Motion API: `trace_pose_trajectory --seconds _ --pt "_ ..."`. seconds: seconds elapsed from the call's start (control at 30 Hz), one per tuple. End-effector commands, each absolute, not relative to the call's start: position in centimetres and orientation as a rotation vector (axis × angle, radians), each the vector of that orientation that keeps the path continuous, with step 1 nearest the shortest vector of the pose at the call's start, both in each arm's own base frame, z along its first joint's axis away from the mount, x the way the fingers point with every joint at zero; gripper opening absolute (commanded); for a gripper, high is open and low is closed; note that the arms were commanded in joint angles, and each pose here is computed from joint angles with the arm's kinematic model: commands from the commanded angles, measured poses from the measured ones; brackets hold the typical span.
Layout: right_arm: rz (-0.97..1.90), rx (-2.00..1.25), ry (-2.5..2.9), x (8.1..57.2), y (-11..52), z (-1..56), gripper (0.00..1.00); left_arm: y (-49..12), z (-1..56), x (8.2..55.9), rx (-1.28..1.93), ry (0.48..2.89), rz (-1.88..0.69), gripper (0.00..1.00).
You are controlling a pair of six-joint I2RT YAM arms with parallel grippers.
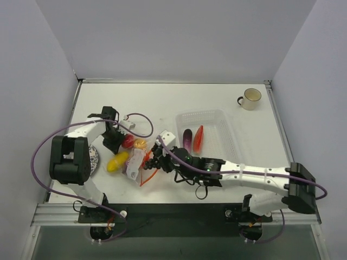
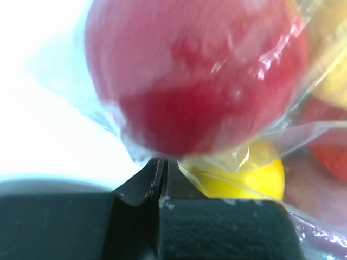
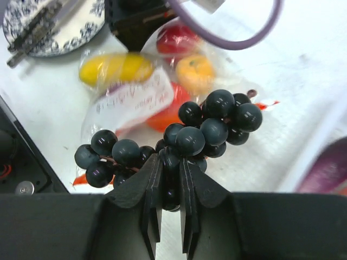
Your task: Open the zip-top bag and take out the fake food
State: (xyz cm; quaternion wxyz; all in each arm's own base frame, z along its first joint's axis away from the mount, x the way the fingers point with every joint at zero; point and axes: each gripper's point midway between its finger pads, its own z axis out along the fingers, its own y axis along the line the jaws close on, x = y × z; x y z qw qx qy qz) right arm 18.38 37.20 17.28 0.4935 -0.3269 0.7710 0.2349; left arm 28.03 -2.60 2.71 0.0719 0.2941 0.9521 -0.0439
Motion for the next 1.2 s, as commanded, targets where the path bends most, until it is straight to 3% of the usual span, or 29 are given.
trace_pose_trajectory --seconds 0.0,0.2,0.3,0.33,0.43,0.53,0.6,0.7,0.87,1.17 --pt "0.396 -0.635 1.819 20.8 30.8 20.4 0.0 -5.0 5.8 28.6 0.845 2.812 -0.29 0.0" --pt "0.068 -0.33 1.895 24.8 19.6 18.8 0.0 -8.6 10.1 28.4 0.838 2.742 -0.496 0.0" --pt "-0.078 -0.204 1.946 25.4 15.4 17.5 0.07 -10.0 11.9 28.4 0.838 2.692 -0.577 0.0" --pt "-0.105 -0.187 1.956 25.5 14.8 17.3 0.21 -10.1 12.1 28.5 0.839 2.689 -0.579 0.0" --pt "-0.163 -0.184 1.975 25.6 14.3 17.2 0.48 -9.7 11.7 28.3 0.854 2.704 -0.556 0.0" --pt "-0.162 -0.223 1.966 25.5 15.3 18.1 0.71 -8.2 9.2 28.3 0.866 2.755 -0.454 0.0" --pt "-0.144 -0.271 1.926 24.9 16.7 19.4 0.77 -6.8 7.3 28.9 0.87 2.79 -0.358 0.0" --pt "-0.101 -0.374 1.864 23.4 19.3 20.9 0.76 -5.4 5.2 29.3 0.877 2.815 -0.243 0.0" --pt "0.117 -0.529 1.782 20.3 25.6 21.6 0.66 -3.7 3.2 31.2 0.875 2.811 -0.065 0.0" --pt "0.359 -0.822 1.811 16.8 36.7 15.3 0.58 -4.8 1.1 31.0 0.983 2.798 0.071 0.0"
